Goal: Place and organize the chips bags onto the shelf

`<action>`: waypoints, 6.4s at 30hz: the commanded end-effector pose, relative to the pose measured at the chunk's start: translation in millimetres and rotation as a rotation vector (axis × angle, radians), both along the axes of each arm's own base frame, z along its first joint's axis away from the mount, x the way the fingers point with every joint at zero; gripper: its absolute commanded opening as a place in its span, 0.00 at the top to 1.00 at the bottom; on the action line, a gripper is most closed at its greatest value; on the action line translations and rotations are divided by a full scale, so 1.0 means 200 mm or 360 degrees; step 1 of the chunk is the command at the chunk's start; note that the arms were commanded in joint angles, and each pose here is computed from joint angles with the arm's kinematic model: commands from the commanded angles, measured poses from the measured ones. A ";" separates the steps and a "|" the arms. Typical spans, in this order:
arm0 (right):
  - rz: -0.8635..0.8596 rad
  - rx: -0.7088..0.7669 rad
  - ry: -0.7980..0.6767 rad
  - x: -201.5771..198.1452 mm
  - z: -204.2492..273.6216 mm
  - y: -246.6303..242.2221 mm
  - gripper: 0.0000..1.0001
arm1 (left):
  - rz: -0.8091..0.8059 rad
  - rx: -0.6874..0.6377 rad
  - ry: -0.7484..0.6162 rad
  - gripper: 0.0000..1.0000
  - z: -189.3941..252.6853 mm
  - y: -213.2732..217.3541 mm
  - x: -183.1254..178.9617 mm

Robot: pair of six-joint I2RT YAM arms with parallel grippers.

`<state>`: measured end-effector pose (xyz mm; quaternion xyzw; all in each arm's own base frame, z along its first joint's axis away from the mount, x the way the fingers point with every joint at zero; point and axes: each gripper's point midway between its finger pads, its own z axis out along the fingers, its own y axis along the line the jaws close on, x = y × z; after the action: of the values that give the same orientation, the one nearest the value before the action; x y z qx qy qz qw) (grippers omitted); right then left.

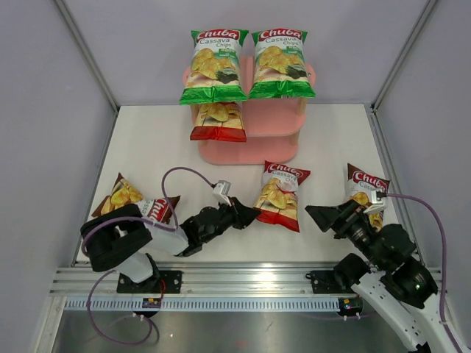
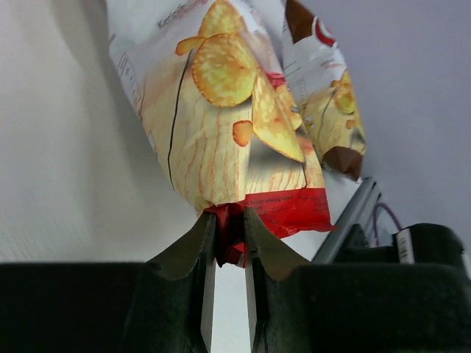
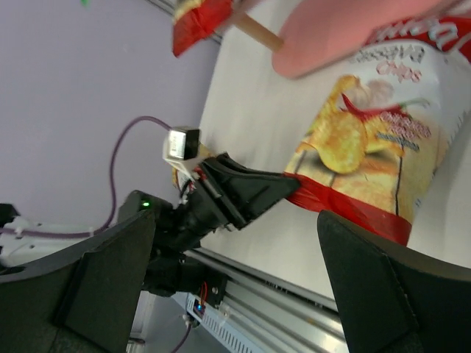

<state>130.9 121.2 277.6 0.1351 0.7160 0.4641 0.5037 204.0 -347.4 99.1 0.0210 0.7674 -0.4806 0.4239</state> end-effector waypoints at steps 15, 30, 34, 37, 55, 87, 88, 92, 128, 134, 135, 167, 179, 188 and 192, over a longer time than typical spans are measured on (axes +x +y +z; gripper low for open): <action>0.0113 0.0622 0.0799 -0.02 -0.31 0.22 0.01 | 0.0661 -0.0386 0.0130 1.00 0.32 0.10 -0.19; 0.0279 0.0556 0.0811 -0.08 -0.18 0.27 0.01 | 0.0802 -0.0501 0.0020 1.00 0.68 0.03 -0.15; 0.0298 0.0580 0.0873 -0.05 -0.22 0.32 0.01 | 0.0771 -0.0588 0.0005 1.00 0.77 0.00 -0.17; 0.0283 0.0573 0.0909 -0.02 -0.25 0.34 0.01 | 0.0736 -0.0600 -0.0031 1.00 0.82 -0.01 -0.19; 0.0311 0.0686 0.0949 0.04 -0.20 0.41 0.01 | 0.0507 -0.0553 -0.0673 1.00 1.16 -0.10 -0.60; 0.0216 0.0472 0.0080 0.14 0.07 0.28 0.83 | 0.0467 -0.0289 -0.0543 0.47 0.80 -0.08 -0.65; 0.0187 0.0464 0.0069 0.15 0.07 0.27 0.83 | 0.0501 -0.0230 -0.0537 0.45 0.75 -0.05 -0.63; 0.0142 0.0438 -0.0058 0.14 0.10 0.22 0.85 | 0.0599 -0.0137 -0.0461 0.29 0.64 0.06 -0.58; -0.0239 0.0486 -0.0478 0.58 0.44 0.26 0.85 | 0.0638 0.0670 -0.0064 0.01 0.07 0.69 -0.29; -0.0245 0.0541 -0.0513 0.66 0.51 0.28 0.85 | 0.0574 0.0687 -0.0061 0.01 0.04 0.61 -0.30; -0.0254 0.0547 -0.0516 0.67 0.52 0.28 0.85 | 0.0563 0.0695 -0.0065 0.01 0.03 0.60 -0.30; -0.0488 0.0630 -0.0365 1.18 0.45 0.23 0.82 | 0.0510 0.0625 -0.0062 0.01 0.11 0.60 -0.32; -0.0580 0.0648 -0.0377 1.35 0.42 0.25 0.82 | 0.0517 0.0641 -0.0070 0.01 0.13 0.62 -0.32; -0.0767 0.0710 -0.0256 1.45 0.27 0.20 0.82 | 0.0520 0.0626 -0.0079 0.01 0.14 0.64 -0.32; -0.0820 0.0652 -0.0262 1.49 0.24 0.19 0.81 | 0.0521 0.0604 -0.0078 0.01 0.15 0.65 -0.32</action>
<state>421.5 173.6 270.3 0.3588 0.5851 0.4473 0.5734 138.6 -216.8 120.4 -0.0098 0.8330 -0.2457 0.4956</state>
